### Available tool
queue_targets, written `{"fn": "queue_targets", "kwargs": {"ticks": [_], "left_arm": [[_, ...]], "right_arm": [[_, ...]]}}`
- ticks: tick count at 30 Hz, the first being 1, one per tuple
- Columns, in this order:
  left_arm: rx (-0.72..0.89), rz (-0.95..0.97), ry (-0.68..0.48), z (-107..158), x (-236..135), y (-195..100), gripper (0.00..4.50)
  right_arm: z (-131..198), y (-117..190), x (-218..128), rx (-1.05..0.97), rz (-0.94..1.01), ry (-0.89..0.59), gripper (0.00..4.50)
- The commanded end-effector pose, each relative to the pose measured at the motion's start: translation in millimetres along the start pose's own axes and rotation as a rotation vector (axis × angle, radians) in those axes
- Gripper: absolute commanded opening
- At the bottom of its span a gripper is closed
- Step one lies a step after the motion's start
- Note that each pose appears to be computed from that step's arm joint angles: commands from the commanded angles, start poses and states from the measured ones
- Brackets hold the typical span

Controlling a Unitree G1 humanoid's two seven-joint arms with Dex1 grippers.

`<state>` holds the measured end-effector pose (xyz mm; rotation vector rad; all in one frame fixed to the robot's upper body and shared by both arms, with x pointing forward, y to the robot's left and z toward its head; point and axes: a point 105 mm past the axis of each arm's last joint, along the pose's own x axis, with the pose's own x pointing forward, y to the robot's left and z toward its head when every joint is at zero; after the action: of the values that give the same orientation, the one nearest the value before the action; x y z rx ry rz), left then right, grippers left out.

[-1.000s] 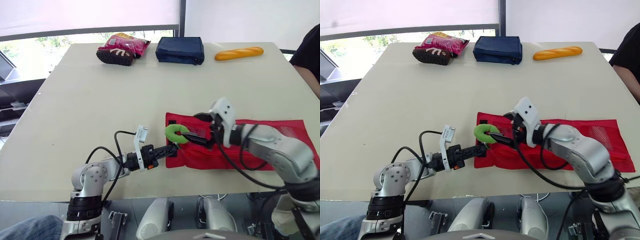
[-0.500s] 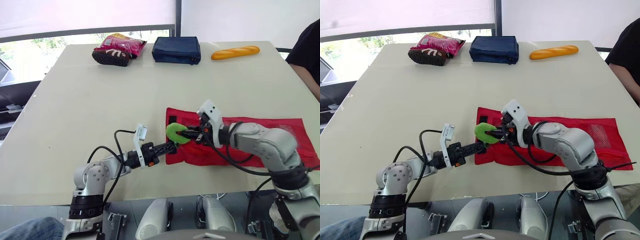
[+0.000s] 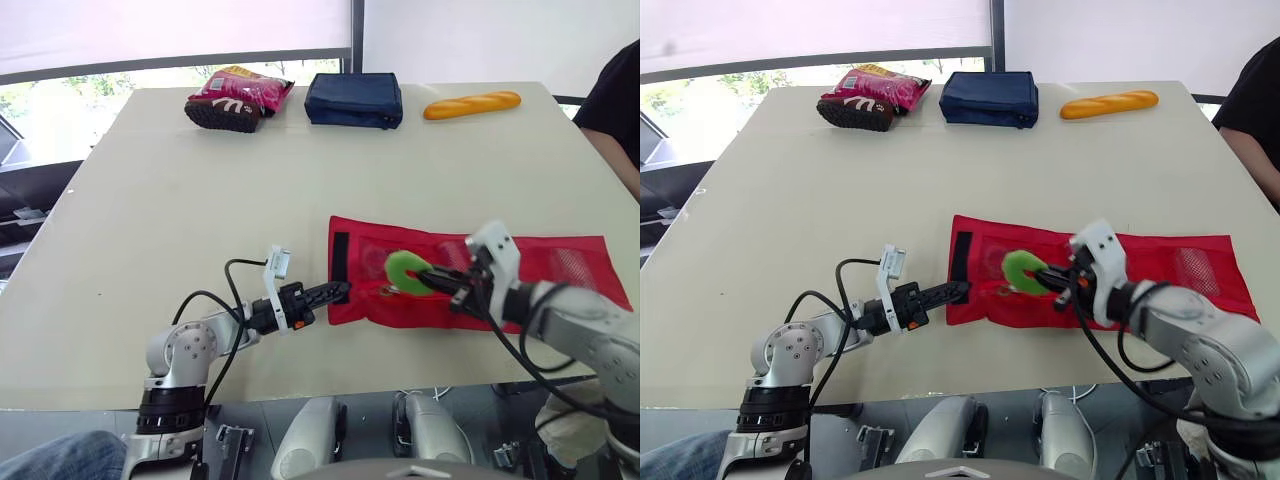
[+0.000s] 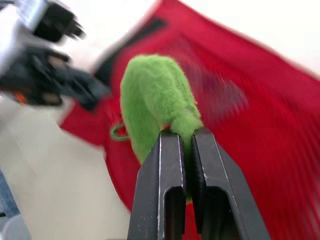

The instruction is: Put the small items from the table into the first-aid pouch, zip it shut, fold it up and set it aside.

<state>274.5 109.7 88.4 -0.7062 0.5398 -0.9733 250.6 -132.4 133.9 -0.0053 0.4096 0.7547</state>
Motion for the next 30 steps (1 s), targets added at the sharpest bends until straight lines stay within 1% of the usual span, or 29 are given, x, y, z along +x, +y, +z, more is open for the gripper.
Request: {"fn": "queue_targets", "kwargs": {"ticks": [1,6,11,18,24,30], "left_arm": [[0.04,0.034,-0.041,15.1,-10.6,5.5,0.0],[0.055,0.042,-0.03,19.5,-14.4,8.7,0.0],[0.068,0.051,-0.024,24.4,-19.4,11.9,0.0],[0.093,0.081,-0.007,29.6,-31.5,19.5,0.0],[0.119,0.123,-0.01,38.8,-44.1,28.4,0.0],[0.14,0.168,-0.024,47.7,-57.0,36.6,0.0]], "right_arm": [[12.4,-13.7,-26.8,-0.059,-0.11,-0.084,0.04],[0.2,-27.8,-48.6,-0.046,-0.206,-0.067,0.04],[-11.6,-52.0,-73.0,-0.026,-0.335,-0.05,0.04],[-36.2,-107.8,-126.4,0.001,-0.587,0.009,0.04],[-59.7,-157.0,-179.1,0.016,-0.861,0.074,0.04],[-63.0,-190.9,-218.2,-0.039,-1.166,0.108,0.04]]}}
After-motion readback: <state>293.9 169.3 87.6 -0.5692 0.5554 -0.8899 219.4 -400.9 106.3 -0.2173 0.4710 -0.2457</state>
